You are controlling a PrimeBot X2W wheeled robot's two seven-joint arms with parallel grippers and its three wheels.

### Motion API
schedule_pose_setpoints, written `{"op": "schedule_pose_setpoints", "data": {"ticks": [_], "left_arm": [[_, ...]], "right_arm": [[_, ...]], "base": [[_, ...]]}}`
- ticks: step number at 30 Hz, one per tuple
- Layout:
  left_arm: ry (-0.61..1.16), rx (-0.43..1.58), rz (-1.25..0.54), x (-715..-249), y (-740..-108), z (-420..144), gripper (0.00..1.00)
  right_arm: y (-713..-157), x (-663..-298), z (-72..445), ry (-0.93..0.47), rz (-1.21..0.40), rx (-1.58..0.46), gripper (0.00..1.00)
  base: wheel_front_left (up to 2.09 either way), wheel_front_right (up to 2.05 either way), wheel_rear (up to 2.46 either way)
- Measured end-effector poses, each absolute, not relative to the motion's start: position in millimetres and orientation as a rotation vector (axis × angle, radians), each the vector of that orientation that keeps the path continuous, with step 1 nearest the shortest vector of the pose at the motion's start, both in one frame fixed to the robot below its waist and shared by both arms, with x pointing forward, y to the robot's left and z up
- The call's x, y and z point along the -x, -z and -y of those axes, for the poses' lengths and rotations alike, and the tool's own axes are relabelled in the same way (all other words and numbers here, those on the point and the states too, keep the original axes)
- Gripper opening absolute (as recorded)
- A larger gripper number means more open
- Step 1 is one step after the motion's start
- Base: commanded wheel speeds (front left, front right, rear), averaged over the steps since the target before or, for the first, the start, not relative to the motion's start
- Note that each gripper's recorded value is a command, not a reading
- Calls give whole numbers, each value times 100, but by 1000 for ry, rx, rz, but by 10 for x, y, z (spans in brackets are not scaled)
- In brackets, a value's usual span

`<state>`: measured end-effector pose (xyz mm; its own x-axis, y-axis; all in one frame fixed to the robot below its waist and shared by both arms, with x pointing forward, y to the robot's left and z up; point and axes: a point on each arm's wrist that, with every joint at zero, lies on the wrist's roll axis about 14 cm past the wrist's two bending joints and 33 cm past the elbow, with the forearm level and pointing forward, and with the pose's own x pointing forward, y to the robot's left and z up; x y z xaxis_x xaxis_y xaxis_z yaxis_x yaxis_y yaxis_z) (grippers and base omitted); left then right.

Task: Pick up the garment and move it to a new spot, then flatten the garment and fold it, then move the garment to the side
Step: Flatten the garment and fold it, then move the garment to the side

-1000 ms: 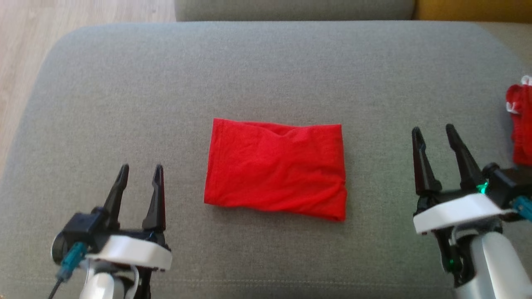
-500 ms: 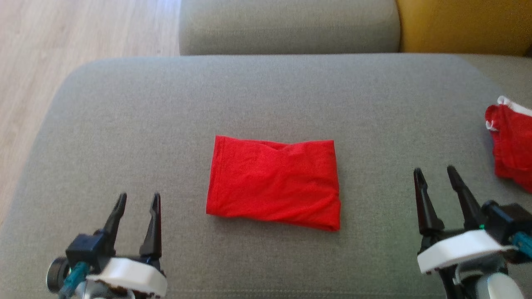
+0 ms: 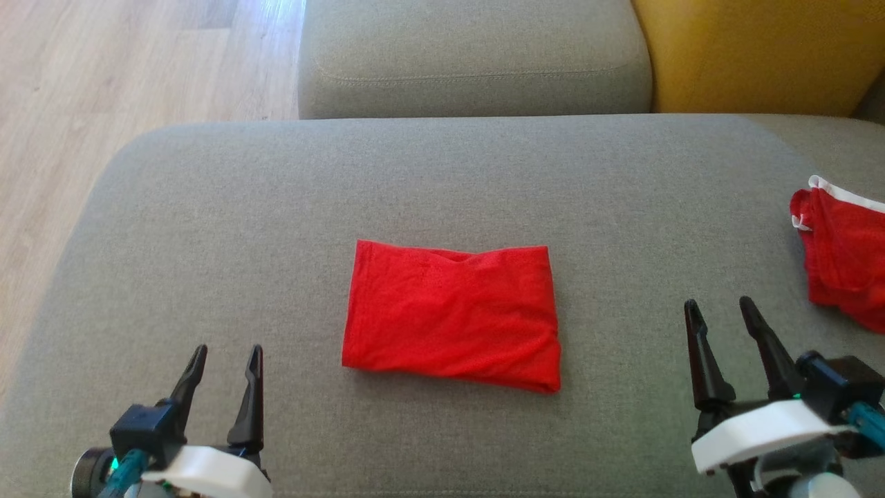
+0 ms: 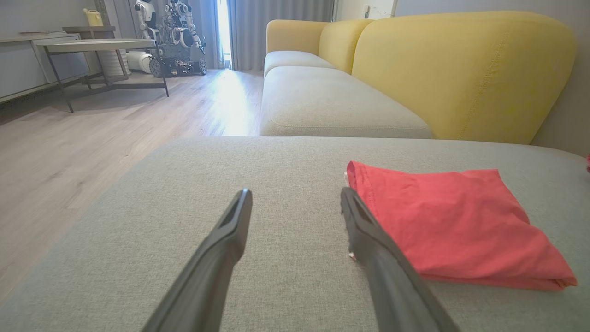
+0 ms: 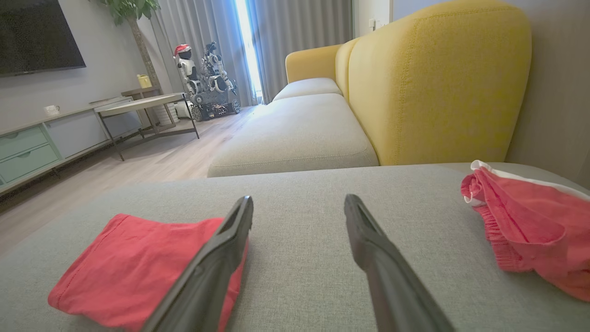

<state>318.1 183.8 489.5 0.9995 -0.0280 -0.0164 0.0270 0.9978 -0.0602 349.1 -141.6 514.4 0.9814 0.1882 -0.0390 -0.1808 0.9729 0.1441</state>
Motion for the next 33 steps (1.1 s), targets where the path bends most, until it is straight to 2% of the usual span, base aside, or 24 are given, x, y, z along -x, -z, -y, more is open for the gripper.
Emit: {"op": "schedule_pose_setpoints", "data": {"ticks": [33], "left_arm": [[33,48,-36,-3182,-4839,-1814,100]], "right_arm": [[-5025,-3481,1435,-177,-97,-143,100]], "base": [[0,0,0]]}}
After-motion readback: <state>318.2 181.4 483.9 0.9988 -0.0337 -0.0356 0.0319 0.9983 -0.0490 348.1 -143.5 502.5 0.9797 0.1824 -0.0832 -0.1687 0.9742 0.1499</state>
